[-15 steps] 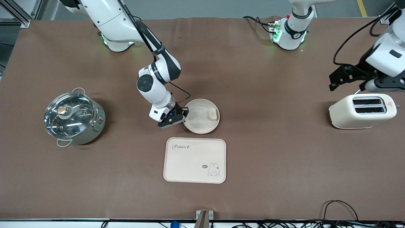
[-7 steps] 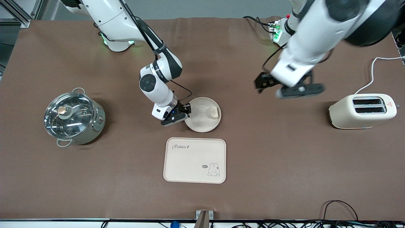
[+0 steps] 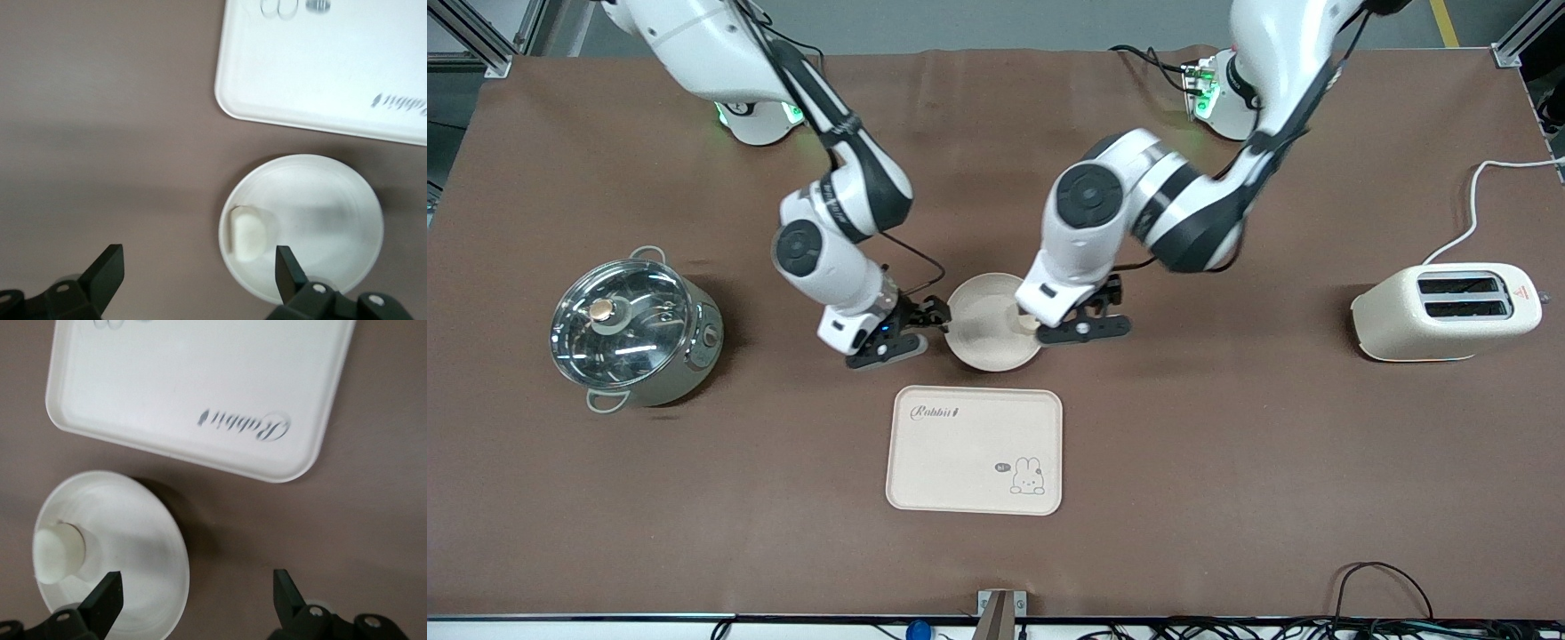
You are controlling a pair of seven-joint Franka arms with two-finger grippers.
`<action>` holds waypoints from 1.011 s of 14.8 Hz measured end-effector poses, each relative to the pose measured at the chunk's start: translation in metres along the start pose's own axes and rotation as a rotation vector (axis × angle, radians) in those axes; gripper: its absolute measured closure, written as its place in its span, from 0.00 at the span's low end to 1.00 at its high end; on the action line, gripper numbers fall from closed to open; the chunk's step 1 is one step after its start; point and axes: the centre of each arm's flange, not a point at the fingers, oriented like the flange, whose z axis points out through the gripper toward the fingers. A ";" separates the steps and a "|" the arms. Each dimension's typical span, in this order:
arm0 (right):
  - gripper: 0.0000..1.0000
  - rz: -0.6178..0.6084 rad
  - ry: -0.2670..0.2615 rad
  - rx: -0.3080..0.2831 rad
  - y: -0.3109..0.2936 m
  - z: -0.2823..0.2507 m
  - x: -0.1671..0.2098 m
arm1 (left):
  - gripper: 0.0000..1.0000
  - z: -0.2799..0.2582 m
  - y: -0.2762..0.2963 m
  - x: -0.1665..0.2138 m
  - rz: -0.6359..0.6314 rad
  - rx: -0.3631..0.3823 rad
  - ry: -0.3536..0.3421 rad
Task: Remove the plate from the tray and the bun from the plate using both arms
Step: 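Grasp the bun with the left gripper while the right gripper withdraws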
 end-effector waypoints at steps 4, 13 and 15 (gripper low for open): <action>0.00 0.078 -0.037 0.009 0.056 -0.108 0.038 | 0.00 0.068 0.027 -0.010 -0.013 -0.025 -0.003; 0.00 0.132 -0.035 -0.153 0.153 -0.276 0.061 | 0.07 0.130 0.045 -0.026 -0.013 -0.014 0.013; 0.00 0.166 -0.036 -0.197 0.178 -0.312 0.048 | 0.11 0.137 0.047 -0.029 -0.012 -0.012 0.018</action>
